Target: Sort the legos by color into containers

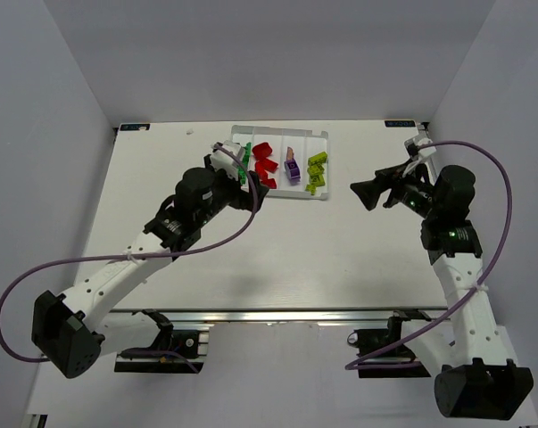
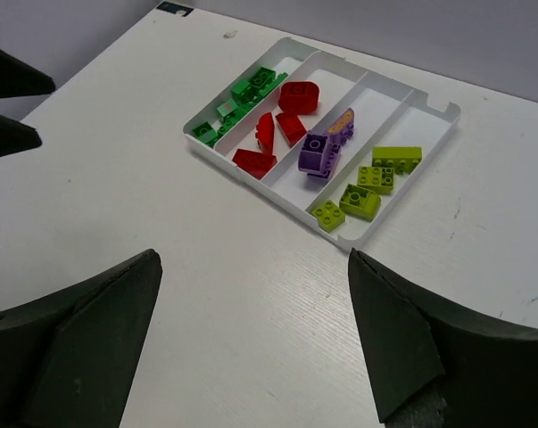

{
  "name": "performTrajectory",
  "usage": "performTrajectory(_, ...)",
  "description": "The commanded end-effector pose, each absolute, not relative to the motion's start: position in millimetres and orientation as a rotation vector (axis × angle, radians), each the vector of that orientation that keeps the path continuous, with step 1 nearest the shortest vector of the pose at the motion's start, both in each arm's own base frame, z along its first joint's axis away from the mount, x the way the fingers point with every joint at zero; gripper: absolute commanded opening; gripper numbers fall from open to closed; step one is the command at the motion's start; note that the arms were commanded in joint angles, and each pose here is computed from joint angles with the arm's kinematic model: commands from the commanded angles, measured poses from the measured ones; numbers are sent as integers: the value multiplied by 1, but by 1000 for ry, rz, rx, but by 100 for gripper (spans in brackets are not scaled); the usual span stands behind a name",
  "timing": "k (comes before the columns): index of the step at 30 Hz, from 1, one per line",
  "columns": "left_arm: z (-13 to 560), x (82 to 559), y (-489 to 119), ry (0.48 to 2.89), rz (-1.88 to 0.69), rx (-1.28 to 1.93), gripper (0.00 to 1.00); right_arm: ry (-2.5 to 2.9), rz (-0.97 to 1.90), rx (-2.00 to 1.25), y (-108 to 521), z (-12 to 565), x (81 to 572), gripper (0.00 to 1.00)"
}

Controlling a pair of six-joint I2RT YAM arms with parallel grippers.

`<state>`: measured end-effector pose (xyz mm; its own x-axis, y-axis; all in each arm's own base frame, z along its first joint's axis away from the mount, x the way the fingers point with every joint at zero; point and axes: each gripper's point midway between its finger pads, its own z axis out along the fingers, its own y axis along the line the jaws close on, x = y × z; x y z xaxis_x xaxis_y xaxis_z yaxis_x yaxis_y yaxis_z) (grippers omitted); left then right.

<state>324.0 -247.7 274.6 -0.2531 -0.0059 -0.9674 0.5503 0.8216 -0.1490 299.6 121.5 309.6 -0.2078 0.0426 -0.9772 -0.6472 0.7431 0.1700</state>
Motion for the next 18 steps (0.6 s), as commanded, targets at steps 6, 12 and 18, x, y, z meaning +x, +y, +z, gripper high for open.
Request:
performTrajectory(6,264,337,-244,1773,-502,381,98,1592,521,-288,94,304,309,89)
performTrajectory(12,194,344,-289,2011,-665,396,98,1664,567,-310,100,285,315,89)
performTrajectory(18,201,345,-283,2004,-605,443,98,1693,555,-287,97,279,318,89)
